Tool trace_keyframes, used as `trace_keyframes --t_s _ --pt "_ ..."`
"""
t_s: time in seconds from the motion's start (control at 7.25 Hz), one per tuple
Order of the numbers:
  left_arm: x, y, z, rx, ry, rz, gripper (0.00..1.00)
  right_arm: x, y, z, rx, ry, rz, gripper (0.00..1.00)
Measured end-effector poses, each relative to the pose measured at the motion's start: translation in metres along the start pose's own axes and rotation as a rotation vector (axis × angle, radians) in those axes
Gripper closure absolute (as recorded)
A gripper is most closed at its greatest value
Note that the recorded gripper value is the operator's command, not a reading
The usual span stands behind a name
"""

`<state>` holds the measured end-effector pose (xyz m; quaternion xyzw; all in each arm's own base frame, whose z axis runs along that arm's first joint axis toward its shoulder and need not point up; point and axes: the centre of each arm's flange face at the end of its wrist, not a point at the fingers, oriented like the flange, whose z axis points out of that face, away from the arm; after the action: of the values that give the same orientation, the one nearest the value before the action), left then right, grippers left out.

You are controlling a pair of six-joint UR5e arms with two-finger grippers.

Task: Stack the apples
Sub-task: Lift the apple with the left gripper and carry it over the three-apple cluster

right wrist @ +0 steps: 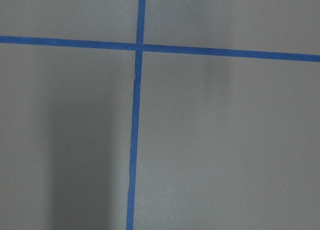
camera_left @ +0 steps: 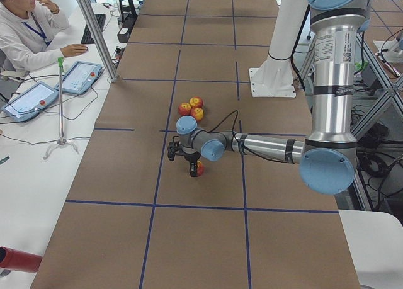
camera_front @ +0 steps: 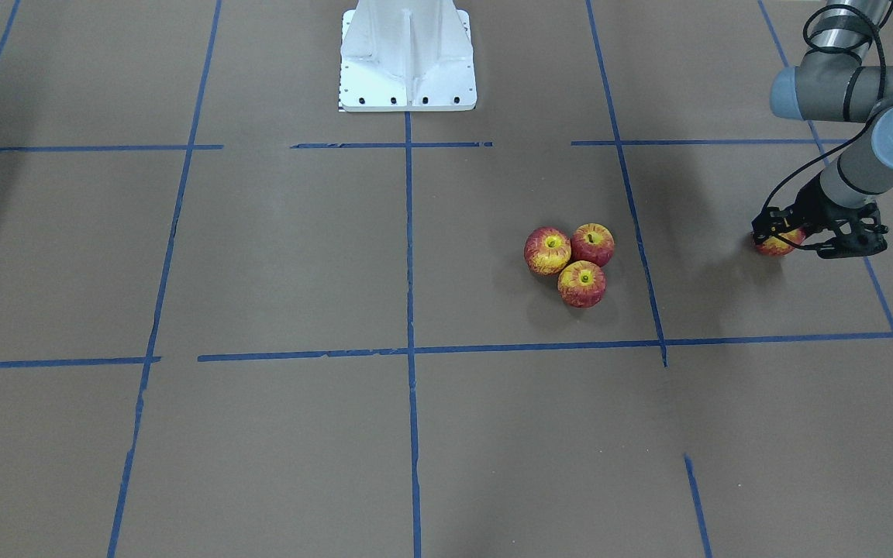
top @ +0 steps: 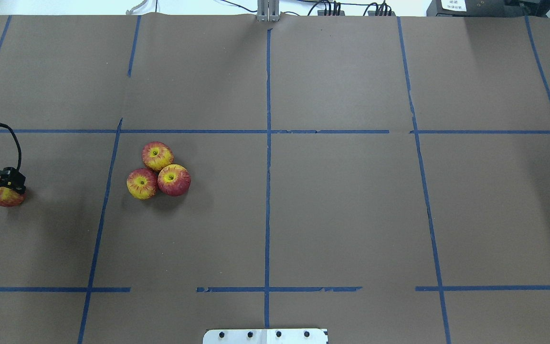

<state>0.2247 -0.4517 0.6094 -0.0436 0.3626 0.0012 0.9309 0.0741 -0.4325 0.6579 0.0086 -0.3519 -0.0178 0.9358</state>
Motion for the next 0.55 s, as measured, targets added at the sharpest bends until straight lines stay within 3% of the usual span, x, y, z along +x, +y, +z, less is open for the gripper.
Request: trace_keyframes --t_s 0.28,0.55 --pt "0.067 -0.002 -0.060 -0.053 0.035 -0.028 1.00 0.000 0.000 0.000 0.000 0.000 0.000 0.00" --pt "0.171 -0.036 -0.126 -0.049 0.065 -0.117 1.00 0.000 0.000 0.000 0.000 0.000 0.000 0.00"
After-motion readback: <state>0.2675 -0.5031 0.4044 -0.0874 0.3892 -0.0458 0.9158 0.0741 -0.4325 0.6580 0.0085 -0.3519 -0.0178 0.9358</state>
